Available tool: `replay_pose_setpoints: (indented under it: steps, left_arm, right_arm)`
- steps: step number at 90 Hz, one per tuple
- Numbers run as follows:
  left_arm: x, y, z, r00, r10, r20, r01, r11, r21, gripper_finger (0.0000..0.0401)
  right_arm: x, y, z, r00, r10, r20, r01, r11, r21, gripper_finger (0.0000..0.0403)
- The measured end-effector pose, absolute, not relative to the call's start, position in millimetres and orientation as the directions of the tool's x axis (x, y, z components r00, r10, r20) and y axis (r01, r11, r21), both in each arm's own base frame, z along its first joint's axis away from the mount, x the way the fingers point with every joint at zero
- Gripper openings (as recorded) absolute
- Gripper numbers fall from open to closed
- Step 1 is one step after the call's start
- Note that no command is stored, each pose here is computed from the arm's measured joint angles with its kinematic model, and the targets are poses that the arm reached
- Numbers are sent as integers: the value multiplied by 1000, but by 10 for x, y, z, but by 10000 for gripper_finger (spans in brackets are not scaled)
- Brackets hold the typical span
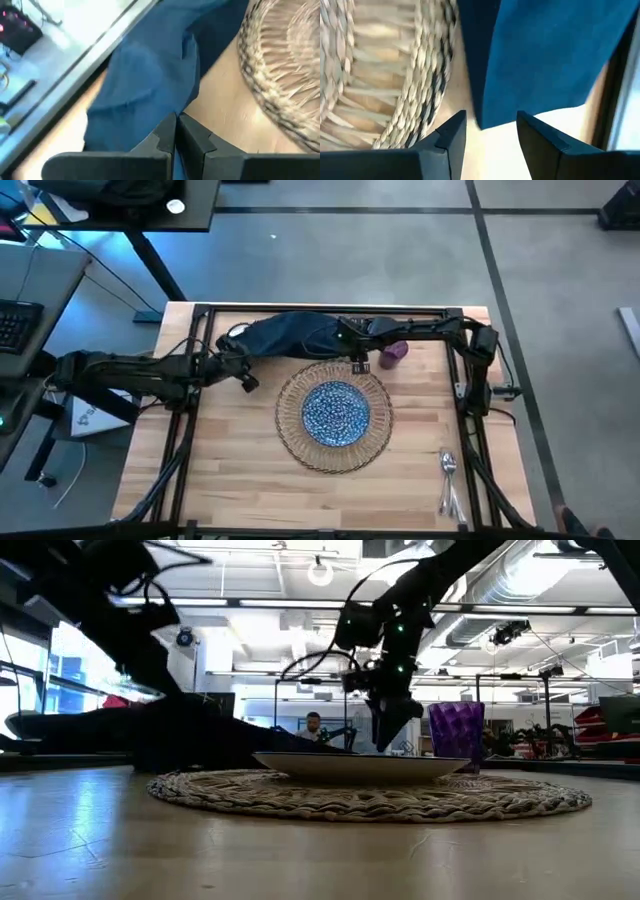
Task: Set table place
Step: Fold the blue table napkin
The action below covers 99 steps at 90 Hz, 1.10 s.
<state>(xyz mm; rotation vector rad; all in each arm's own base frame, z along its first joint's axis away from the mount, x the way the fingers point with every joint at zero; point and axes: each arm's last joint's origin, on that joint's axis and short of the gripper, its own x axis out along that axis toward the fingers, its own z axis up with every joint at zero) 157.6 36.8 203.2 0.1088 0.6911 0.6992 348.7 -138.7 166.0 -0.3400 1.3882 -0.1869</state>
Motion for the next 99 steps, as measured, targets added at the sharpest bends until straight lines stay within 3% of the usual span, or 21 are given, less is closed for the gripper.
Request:
replay_pose_setpoints:
  steps: [13, 36, 52, 64, 78, 99]
  left_arm:
    - [1595, 367, 2279, 575, 616, -538, -513, 784, 350, 0]
    - [1635, 362, 2694, 638, 590, -496, -457, 808, 373, 0]
    - [1663, 338, 2713, 689, 501, -524, -388, 865, 318, 0]
    - [1706, 332, 2676, 694, 467, -548, -369, 884, 286, 0]
    - [1757, 329, 2630, 691, 436, -576, -350, 900, 261, 0]
    - [1796, 331, 2429, 631, 423, -651, -346, 904, 251, 0]
  right_arm:
    - [3433, -1378, 1513, 170, -364, -916, -16, 928, -372, 142]
    - [3453, -1379, 1342, 270, -402, -875, 28, 912, -410, 142]
    - [3426, -1371, 1272, 299, -417, -858, 42, 904, -424, 138]
    - [3405, -1383, 1172, 314, -415, -854, 51, 905, -421, 98]
    - [3406, -1359, 1125, 325, -414, -850, 20, 902, -432, 12]
    - [3578, -1261, 1225, 338, -509, -791, -59, 828, -558, 0]
